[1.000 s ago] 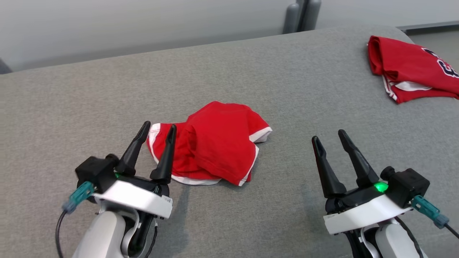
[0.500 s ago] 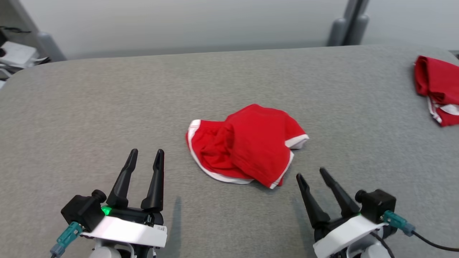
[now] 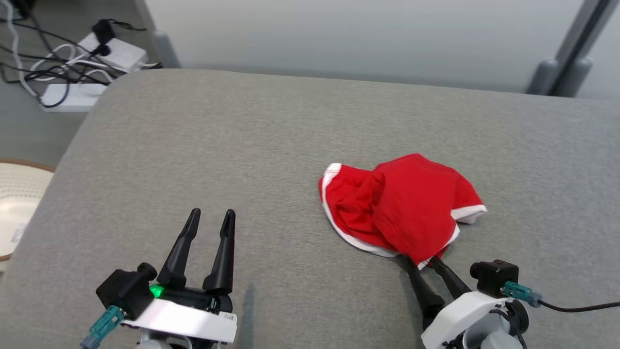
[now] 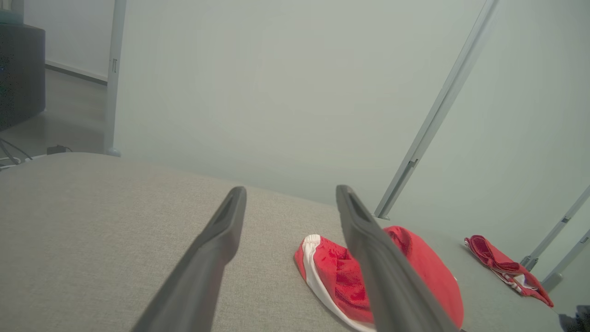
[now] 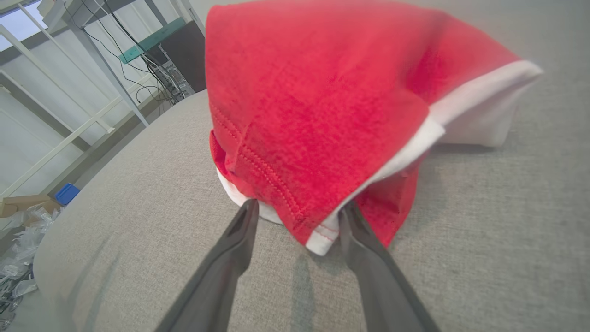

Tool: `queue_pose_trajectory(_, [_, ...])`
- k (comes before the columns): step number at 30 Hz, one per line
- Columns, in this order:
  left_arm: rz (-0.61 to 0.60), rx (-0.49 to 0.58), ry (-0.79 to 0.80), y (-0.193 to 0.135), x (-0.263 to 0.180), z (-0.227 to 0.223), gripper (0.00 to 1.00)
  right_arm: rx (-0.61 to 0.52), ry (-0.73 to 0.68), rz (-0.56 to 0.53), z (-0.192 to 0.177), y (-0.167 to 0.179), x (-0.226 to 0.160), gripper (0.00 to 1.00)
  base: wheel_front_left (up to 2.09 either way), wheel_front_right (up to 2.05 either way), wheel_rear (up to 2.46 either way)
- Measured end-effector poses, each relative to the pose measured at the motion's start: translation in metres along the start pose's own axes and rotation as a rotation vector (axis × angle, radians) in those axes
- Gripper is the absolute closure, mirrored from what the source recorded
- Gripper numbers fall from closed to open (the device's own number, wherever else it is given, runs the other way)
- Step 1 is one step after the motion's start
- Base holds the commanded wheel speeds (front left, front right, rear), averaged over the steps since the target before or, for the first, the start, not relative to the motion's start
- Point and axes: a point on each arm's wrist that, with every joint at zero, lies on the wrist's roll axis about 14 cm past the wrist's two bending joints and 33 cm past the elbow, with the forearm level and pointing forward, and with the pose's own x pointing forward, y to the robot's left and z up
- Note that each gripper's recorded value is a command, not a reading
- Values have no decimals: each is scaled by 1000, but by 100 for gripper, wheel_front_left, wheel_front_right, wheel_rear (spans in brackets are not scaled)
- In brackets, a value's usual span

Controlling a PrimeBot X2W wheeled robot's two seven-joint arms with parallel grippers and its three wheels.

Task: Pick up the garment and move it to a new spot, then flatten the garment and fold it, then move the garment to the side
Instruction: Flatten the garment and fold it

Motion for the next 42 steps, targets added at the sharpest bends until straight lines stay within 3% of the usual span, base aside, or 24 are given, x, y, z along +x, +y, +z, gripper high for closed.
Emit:
queue_pose_trajectory(1, [13, 2, -3, 4, -4, 1, 0, -3, 6, 4, -1, 1, 2, 100, 0, 0, 0])
queue_pose_trajectory(10, [47, -2, -8, 13, -9, 3, 0, -23, -11, -53, 8, -23, 7, 100, 0, 0, 0])
queue_pose_trajectory(14, [29, -7, -4, 8, -4, 1, 0, -71, -120, -154, 50, -63, 1, 100, 0, 0, 0])
queue_pose_trajectory(16, [8, -13, 7, 1, -1, -3, 0, -138, -224, -249, 93, -100, -12, 100, 0, 0, 0])
queue_pose_trajectory(22, [-61, -33, 42, -21, 6, -16, 0, -266, -428, -381, 176, -139, -37, 100, 0, 0, 0])
queue_pose_trajectory(24, [-81, -36, 53, -28, 7, -20, 0, -294, -453, -406, 188, -146, -41, 100, 0, 0, 0])
queue_pose_trajectory(27, [-113, -32, 69, -35, 8, -24, 0, -304, -413, -431, 180, -155, -40, 100, 0, 0, 0])
queue_pose_trajectory(28, [-131, -29, 73, -39, 10, -25, 0, -309, -375, -450, 169, -162, -41, 90, 0, 0, 0])
queue_pose_trajectory(29, [-152, -22, 76, -44, 13, -25, 0, -309, -341, -474, 159, -169, -42, 34, 0, 0, 0])
queue_pose_trajectory(30, [-169, -15, 76, -47, 16, -25, 0, -305, -318, -495, 152, -176, -45, 0, 0, 0, 0])
queue_pose_trajectory(36, [-237, 48, 97, -59, 49, -33, 0, -321, -289, -548, 141, -184, -51, 0, 0, 0, 0])
queue_pose_trajectory(42, [-287, 48, 186, -76, 89, -60, 0, -343, -406, -505, 166, -155, -57, 0, 0, 0, 0])
